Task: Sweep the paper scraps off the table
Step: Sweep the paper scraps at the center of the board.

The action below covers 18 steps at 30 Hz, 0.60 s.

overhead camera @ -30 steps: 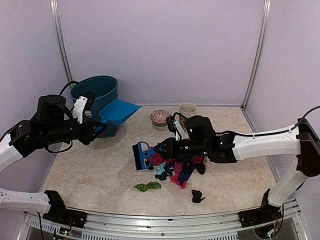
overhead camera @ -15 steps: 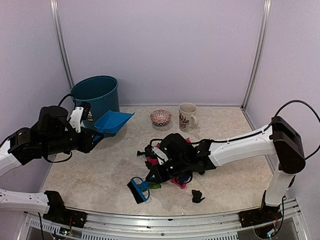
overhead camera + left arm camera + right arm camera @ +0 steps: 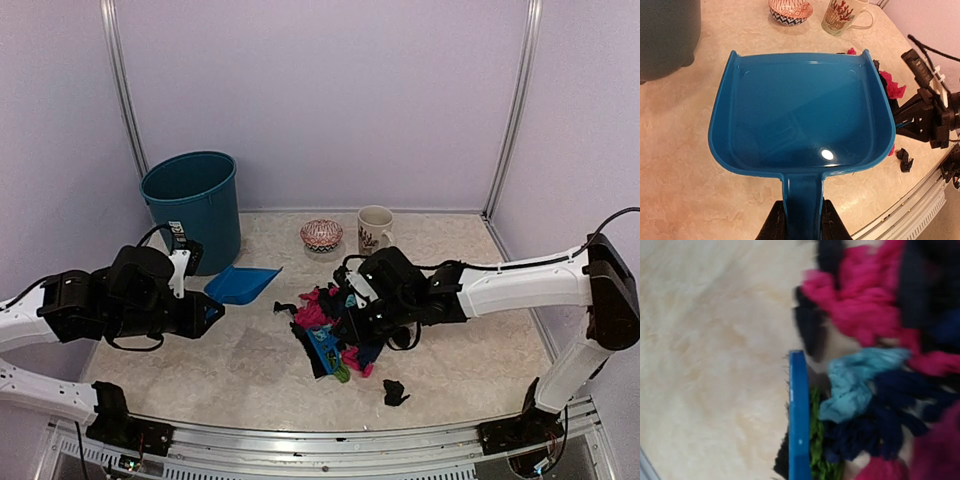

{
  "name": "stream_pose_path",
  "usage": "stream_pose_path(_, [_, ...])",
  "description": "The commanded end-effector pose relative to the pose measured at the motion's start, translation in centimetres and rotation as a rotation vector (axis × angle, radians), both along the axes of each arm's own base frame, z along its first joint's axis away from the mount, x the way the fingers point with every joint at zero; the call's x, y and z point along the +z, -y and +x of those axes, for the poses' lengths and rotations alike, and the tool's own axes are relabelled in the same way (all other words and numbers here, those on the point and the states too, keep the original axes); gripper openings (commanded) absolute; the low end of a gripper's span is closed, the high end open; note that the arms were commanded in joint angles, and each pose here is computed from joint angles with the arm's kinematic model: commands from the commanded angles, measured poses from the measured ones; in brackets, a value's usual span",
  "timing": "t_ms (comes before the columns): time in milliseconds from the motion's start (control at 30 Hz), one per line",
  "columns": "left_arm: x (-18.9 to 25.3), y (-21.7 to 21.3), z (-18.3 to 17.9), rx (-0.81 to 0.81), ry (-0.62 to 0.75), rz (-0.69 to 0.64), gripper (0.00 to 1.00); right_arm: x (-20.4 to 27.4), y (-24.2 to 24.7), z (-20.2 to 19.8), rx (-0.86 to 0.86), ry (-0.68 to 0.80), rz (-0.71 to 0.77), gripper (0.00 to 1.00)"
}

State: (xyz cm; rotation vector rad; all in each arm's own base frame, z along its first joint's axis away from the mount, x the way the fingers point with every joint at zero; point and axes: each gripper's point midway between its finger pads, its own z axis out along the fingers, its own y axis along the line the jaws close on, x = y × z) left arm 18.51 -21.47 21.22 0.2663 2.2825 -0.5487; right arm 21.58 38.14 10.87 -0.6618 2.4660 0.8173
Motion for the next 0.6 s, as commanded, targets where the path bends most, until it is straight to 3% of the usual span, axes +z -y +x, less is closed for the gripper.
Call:
stream_pose_path(0, [-2.1, 0.6, -0.3, 0.055, -0.032, 0.004, 0.0, 0.5, 2.7, 0.7, -0.035, 0.054, -0.053, 0.0])
stream_pose_path(333, [-7.1, 2.1, -2.4, 0.045, -0.153, 0.079, 0.0, 3.7, 4.9, 1.8, -0.072, 0.134, -0.02, 0.0])
stream_pose_path(567, [-10.9, 2.7, -3.6, 0.012, -0.246, 0.121, 0.0, 8.8, 4.7, 2.7, -0.078, 0.237, 0.057, 0.0])
